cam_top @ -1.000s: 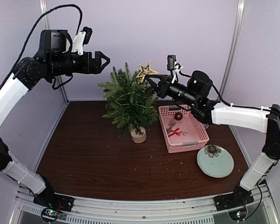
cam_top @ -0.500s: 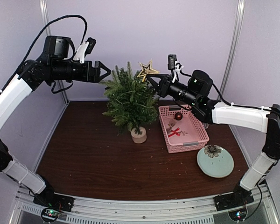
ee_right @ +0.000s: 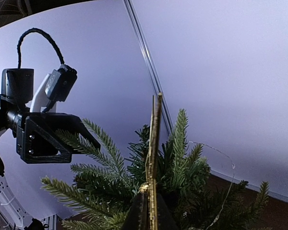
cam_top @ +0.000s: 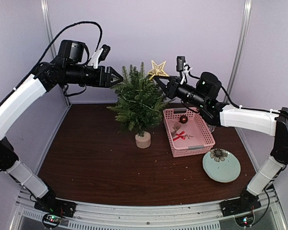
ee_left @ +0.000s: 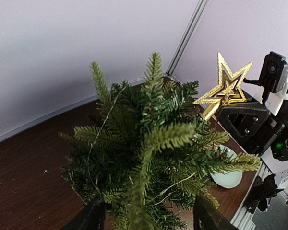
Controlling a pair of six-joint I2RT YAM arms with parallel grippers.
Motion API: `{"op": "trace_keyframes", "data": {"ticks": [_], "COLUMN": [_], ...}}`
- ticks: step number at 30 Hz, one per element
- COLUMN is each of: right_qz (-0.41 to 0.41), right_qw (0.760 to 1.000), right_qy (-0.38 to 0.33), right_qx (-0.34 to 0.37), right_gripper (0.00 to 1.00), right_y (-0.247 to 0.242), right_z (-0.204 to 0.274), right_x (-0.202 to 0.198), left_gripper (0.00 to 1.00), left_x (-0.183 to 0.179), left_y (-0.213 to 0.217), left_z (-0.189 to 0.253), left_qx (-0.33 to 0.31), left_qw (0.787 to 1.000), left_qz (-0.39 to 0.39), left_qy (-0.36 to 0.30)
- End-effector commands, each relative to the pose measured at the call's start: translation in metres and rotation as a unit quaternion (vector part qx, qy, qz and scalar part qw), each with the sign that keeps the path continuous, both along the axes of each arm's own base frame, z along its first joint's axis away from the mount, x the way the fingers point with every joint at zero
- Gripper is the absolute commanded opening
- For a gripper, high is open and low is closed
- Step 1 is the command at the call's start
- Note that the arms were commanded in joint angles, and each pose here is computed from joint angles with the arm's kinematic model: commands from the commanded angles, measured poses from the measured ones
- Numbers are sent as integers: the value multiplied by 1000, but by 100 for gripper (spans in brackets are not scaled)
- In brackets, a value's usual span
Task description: Decorate the small christmas tree
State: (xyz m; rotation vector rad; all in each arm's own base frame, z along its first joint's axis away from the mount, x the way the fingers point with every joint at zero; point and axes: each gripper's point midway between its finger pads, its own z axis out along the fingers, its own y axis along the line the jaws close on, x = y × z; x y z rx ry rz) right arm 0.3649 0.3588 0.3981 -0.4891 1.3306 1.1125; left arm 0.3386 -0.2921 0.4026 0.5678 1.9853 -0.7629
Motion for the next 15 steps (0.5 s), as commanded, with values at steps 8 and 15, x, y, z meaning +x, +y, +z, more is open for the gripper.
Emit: {"op": "trace_keyframes", "data": {"ticks": [8,15], "right_qz": [13,16], "right_qw": [1000,1000], "right_qy": [16,12], "right_qx": [-12,-12], "right_gripper": [6,17], "right_y": [0,-2], "right_z": [-12,-8], "right_x": [-3,-6], "left_gripper": [58,58], "left_x": [0,1], "left_y": [-7,-6], "left_z": [32,33], "left_qx": [-44,-44], "left_qw": [998,998], "left_qz": [-15,-12], "left_qy": [-34,-36]}}
